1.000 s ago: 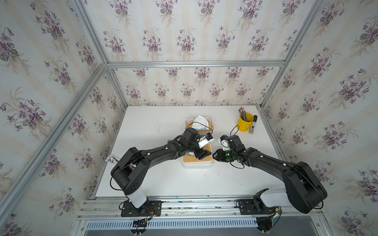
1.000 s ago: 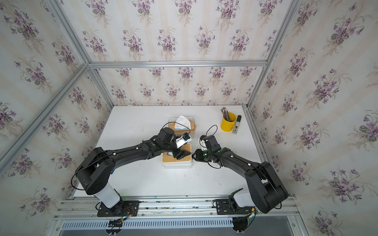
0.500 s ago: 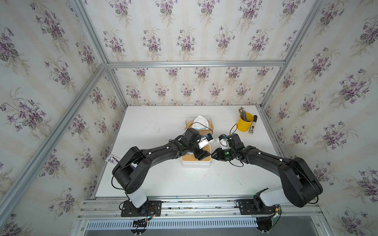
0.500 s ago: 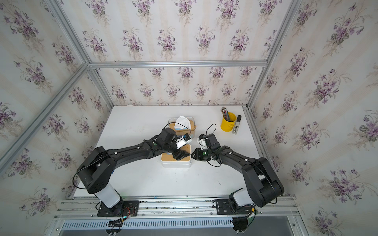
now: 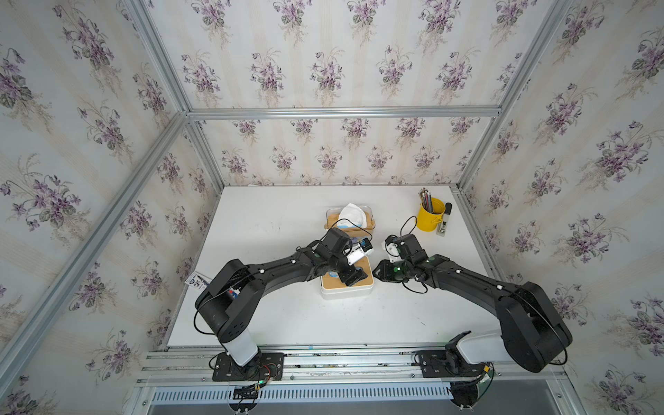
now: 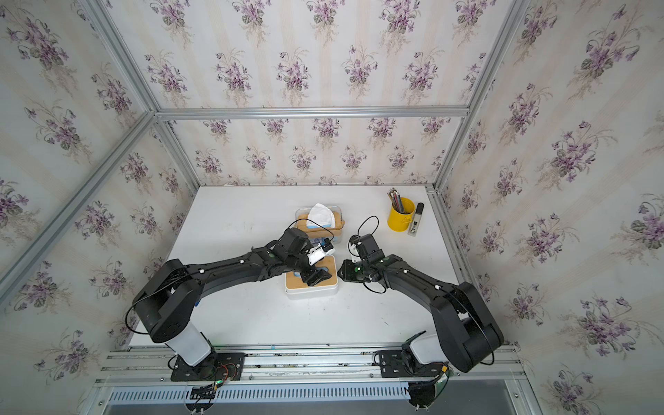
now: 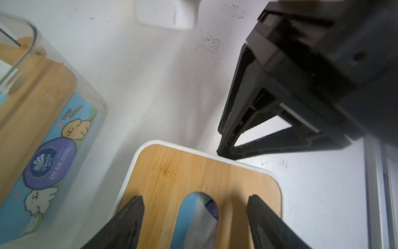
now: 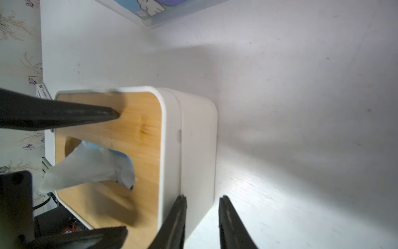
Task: Put the tissue paper into the tissue box
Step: Close the box lid on the tissue box, then pull the paper towel from the tissue box.
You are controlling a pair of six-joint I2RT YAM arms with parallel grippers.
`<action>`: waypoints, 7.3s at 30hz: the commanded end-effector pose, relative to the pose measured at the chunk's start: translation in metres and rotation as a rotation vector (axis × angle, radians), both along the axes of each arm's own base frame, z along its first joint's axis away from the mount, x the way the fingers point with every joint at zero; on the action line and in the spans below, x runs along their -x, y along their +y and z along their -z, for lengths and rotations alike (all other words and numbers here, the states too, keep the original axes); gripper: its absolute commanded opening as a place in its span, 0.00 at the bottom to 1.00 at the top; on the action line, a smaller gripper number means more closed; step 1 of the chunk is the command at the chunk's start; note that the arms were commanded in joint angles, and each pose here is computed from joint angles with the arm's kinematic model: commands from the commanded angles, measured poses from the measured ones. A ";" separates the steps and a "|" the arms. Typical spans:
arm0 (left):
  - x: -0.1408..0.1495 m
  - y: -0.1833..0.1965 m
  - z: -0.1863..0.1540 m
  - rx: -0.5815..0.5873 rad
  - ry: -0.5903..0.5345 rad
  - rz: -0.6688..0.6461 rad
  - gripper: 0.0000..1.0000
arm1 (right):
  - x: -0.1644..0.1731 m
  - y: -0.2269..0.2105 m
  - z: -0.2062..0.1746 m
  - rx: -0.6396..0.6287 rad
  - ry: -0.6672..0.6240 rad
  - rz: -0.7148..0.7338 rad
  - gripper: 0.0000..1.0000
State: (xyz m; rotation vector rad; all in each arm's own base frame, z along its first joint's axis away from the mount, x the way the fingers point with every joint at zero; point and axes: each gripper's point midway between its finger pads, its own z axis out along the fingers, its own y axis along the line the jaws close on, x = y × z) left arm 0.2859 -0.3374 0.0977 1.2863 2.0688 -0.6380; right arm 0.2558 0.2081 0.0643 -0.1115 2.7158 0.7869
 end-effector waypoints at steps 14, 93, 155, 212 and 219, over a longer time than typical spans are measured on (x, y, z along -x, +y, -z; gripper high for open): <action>0.006 0.116 -0.036 0.013 0.142 -0.576 0.90 | -0.004 0.012 -0.043 -0.047 -0.130 -0.090 0.50; -0.009 0.162 -0.027 0.093 0.311 -0.684 0.92 | 0.009 0.112 -0.024 0.360 -0.521 -0.795 0.14; -0.002 0.144 0.028 0.074 0.448 -0.653 0.86 | -0.026 0.125 -0.064 0.482 -0.524 -0.793 0.19; 0.000 0.149 0.025 0.038 0.424 -0.640 0.86 | -0.023 0.125 -0.040 0.300 -0.425 -0.550 0.00; 0.001 0.149 0.026 0.038 0.428 -0.639 0.85 | -0.035 0.119 -0.046 0.396 -0.408 -0.569 0.00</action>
